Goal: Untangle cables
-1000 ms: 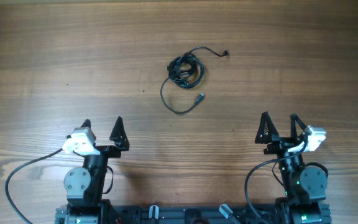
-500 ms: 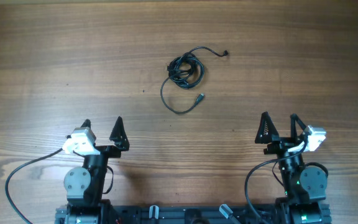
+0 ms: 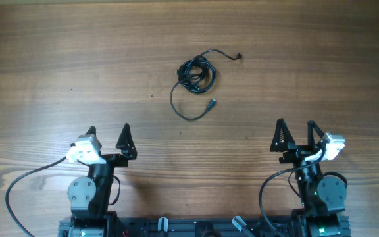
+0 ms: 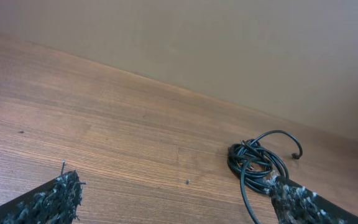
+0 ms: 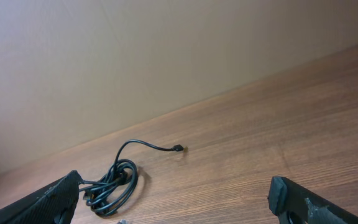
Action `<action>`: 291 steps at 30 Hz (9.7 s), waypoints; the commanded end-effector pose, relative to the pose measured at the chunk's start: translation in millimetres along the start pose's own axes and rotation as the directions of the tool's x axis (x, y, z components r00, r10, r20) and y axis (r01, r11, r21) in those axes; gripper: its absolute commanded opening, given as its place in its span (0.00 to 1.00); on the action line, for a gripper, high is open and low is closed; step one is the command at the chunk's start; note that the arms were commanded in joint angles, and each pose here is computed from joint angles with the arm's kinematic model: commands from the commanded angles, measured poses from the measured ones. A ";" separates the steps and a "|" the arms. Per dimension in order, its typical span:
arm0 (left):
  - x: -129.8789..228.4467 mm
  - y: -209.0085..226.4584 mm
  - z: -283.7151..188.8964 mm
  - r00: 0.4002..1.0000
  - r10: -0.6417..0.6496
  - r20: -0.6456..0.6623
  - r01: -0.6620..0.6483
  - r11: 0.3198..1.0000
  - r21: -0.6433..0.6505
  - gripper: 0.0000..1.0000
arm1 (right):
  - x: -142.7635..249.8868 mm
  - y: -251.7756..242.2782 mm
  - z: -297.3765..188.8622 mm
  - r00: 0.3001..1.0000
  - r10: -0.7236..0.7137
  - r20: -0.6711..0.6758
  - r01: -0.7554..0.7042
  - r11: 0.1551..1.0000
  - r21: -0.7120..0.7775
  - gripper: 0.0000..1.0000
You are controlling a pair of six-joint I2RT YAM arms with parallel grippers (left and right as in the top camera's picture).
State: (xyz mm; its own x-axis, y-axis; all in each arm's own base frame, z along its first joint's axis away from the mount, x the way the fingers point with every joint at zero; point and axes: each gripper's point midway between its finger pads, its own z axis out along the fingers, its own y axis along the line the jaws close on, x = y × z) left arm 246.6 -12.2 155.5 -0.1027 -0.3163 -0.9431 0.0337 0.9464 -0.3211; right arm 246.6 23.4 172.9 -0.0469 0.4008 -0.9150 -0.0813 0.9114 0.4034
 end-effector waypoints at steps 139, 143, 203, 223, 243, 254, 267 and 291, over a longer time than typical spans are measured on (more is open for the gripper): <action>236.4 -205.6 176.8 0.295 0.420 -0.858 -0.248 0.901 0.356 0.63 | -90.0 79.7 129.0 0.637 0.074 -0.767 0.043 0.990 0.132 1.00; 244.4 -202.7 164.2 0.255 0.425 -0.869 -0.251 0.897 0.365 0.61 | -79.1 75.5 129.9 0.605 0.086 -0.791 0.048 0.988 0.145 1.00; -29.4 -58.7 174.5 0.338 -0.389 -0.857 0.640 0.763 -0.093 0.04 | -78.4 133.5 122.1 0.557 0.032 -0.830 -0.173 0.982 -0.078 0.04; 41.8 -28.8 141.1 0.335 -0.302 -0.892 0.096 0.953 -0.287 0.04 | 11.3 61.1 119.8 0.265 0.031 -0.964 0.070 0.996 0.052 0.37; 190.8 -282.0 197.8 0.470 0.073 -0.880 0.344 0.902 0.259 0.64 | -34.2 -2.8 139.5 0.401 0.198 -0.895 -0.023 0.978 0.206 0.96; 247.7 -268.9 165.8 0.325 0.103 -0.940 0.277 0.940 0.199 0.04 | -33.8 9.6 139.3 0.390 0.174 -0.904 -0.078 0.985 0.155 0.96; 90.6 -212.6 154.3 0.151 -0.157 -0.976 0.549 0.835 -0.049 0.04 | 4.8 136.3 137.4 0.375 -0.381 -0.845 -0.063 0.899 -0.433 0.57; 80.1 -198.4 143.3 0.034 -0.202 -0.979 0.609 0.781 -0.140 0.04 | 42.5 184.8 142.0 0.338 -0.496 -0.800 0.011 0.852 -0.524 0.04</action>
State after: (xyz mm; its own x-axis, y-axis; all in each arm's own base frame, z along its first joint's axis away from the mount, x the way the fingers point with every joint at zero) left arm 373.7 -233.7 125.0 -0.9800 -0.1389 0.1424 -0.1960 0.5515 -0.8109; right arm 370.9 210.4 157.5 -0.8003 -0.4496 -0.3968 -0.5754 0.7621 0.2970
